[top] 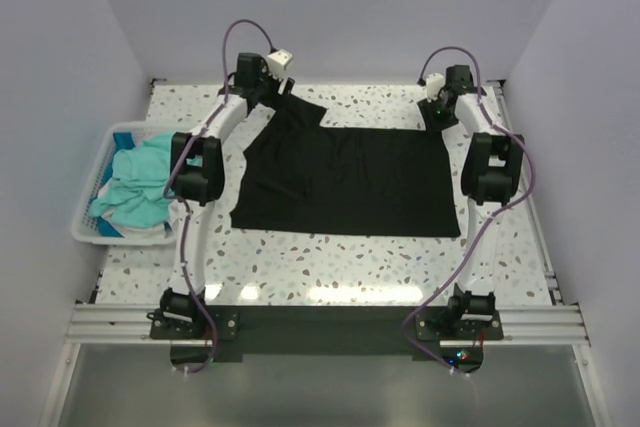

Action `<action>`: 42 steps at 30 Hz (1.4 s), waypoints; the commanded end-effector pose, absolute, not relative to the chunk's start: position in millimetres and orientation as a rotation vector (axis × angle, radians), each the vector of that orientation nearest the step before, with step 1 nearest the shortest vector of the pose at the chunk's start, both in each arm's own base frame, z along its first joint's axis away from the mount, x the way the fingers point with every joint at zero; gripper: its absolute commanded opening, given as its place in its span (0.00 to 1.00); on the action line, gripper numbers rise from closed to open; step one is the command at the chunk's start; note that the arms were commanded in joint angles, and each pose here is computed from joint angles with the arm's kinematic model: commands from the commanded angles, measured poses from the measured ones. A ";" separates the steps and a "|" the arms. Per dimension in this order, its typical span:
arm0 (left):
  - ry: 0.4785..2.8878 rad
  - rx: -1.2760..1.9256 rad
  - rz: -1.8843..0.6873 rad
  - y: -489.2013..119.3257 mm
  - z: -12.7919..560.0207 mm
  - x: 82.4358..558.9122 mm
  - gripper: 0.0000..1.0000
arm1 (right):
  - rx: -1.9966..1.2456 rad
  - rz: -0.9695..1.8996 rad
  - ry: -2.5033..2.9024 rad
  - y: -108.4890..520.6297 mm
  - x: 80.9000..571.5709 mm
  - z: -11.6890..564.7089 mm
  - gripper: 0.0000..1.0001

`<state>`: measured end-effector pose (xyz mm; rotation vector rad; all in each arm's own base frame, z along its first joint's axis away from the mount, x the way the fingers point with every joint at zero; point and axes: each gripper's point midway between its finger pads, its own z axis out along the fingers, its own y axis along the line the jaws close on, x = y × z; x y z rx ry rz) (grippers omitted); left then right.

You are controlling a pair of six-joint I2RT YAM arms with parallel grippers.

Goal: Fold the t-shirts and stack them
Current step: Fold the tshirt

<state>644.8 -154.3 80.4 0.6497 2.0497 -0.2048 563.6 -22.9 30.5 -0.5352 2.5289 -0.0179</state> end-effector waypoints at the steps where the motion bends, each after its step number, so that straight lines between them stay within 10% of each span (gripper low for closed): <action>1: 2.010 0.616 -0.142 -147.5 93.1 663.2 0.81 | -0.563 -0.054 2.489 -34.1 575.8 31.1 0.45; 29: 2.099 0.748 -0.150 -160.4 13.4 657.6 0.72 | -0.804 -0.041 2.588 -37.3 551.4 10.2 0.22; 34: 2.097 0.786 -0.171 -166.9 4.6 657.5 0.57 | -0.831 -0.032 2.587 -34.1 550.2 12.4 0.00; 42: 1.937 0.802 -0.183 -177.0 54.9 667.2 0.24 | -0.863 -0.018 2.564 -26.6 548.1 24.4 0.00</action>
